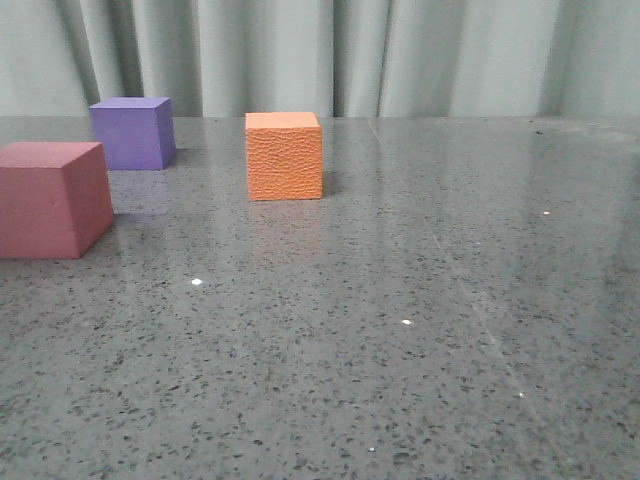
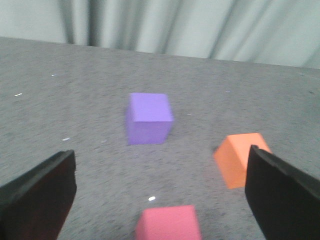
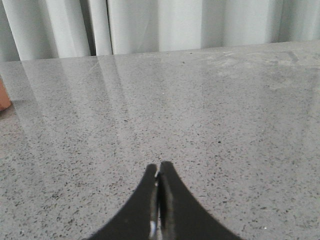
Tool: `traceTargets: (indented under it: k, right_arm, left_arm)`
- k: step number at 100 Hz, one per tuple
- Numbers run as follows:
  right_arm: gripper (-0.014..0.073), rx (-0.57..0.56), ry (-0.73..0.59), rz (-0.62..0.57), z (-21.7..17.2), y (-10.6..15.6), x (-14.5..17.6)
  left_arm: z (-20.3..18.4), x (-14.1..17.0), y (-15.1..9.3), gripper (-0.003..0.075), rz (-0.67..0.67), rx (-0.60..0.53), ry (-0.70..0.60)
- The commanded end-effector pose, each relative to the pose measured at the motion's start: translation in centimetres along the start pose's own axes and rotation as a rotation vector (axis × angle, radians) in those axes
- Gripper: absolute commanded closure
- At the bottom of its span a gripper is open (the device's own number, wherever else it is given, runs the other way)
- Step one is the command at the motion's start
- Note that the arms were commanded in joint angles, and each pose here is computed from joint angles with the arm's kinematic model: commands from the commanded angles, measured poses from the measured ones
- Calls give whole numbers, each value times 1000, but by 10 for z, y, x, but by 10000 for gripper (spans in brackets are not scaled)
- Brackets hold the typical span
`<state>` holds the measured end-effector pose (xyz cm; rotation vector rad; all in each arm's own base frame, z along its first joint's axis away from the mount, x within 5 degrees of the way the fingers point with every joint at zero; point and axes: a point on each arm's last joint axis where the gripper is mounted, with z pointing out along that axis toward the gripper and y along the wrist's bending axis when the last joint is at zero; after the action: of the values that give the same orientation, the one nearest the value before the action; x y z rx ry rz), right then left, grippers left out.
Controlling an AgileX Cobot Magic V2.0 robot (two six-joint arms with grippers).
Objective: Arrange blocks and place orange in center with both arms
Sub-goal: 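Move the left gripper over the orange cube, open and lower it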
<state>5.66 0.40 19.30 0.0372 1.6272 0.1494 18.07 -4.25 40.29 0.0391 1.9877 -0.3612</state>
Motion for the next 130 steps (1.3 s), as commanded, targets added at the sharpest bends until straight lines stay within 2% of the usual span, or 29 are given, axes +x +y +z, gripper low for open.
traceTargets:
  k: [1, 17, 46, 67, 85, 97, 130]
  right_arm:
    - [659, -12, -110, -8, -2, 2, -13]
    - [659, -12, -110, -8, -2, 2, -13]
    - [659, -12, -110, -8, -2, 2, -13]
    - [659, -12, -110, -8, -2, 2, -13]
    - [659, -12, -110, -8, -2, 2, -13]
    - [659, -12, -110, -8, -2, 2, -13]
    - [659, -12, -110, -8, -2, 2, -13]
  left_arm:
    - [9, -22, -19, 81, 1, 88, -100]
    - [47, -27, -45, 83, 19, 150, -53]
    - [119, -25, -101, 92, 40, 180, 26]
    - [159, -16, -138, 92, 86, 108, 101]
    - [183, -9, -155, 92, 142, -16, 122]
    - [190, -4, -163, 92, 155, -8, 131]
    - [193, -5, -164, 92, 189, -2, 106]
